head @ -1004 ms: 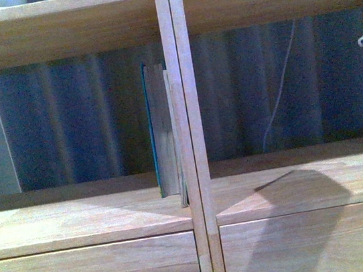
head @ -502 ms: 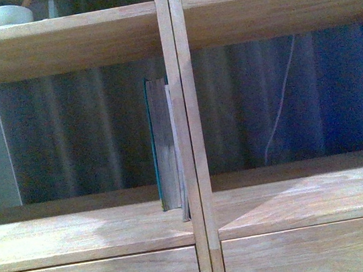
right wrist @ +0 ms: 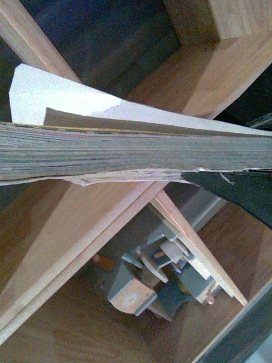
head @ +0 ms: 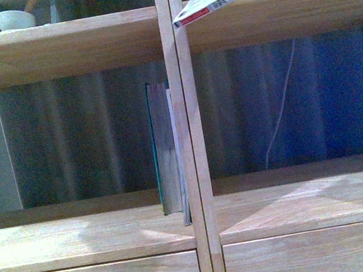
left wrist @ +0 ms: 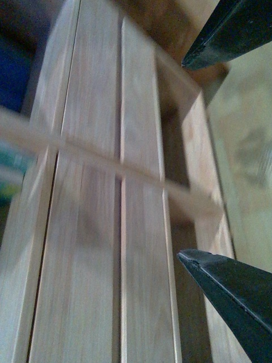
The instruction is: Organize books on shelf
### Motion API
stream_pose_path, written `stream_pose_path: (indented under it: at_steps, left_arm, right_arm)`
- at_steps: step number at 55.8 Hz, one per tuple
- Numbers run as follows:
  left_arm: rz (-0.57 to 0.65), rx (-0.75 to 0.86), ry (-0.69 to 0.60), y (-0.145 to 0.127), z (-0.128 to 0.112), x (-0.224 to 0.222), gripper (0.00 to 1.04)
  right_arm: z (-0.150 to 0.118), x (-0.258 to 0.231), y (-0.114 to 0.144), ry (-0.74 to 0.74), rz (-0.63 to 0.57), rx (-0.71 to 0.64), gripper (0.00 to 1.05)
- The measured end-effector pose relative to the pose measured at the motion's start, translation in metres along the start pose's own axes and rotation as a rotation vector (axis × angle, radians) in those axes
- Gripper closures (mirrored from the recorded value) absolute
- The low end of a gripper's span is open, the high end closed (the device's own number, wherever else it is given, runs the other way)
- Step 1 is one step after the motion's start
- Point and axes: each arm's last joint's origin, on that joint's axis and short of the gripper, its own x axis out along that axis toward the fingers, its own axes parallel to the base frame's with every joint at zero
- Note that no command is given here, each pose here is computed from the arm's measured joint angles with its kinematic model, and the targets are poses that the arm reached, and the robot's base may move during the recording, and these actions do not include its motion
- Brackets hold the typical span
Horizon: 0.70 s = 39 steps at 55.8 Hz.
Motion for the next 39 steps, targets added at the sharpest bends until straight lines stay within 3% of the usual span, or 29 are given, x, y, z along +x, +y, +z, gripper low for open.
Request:
stream_pose_path:
  at_steps: [3, 13, 23, 30, 39]
  left_arm:
    - [-0.125, -0.011, -0.012, 0.000, 0.018, 0.006, 0.07]
    - [-0.133, 0.000, -0.105, 0.013, 0.070, 0.022, 0.07]
    - [-0.175, -0.081, -0.202, 0.031, 0.145, 0.054, 0.07]
    - [-0.353, -0.216, -0.210, 0.018, 0.174, 0.074, 0.07]
    - [-0.515, -0.445, -0.232, -0.003, 0.189, 0.090, 0.07]
  right_arm:
    - [0.003, 0.000, -0.002, -0.009, -0.006, -0.004, 0.97]
    - [0.011, -0.003, -0.004, -0.040, -0.018, -0.008, 0.97]
    - [0.012, -0.004, -0.002, -0.042, -0.005, -0.001, 0.97]
    - [0.004, 0.003, 0.006, -0.022, 0.025, 0.018, 0.97]
    - [0.001, 0.012, 0.015, -0.018, 0.067, 0.046, 0.97]
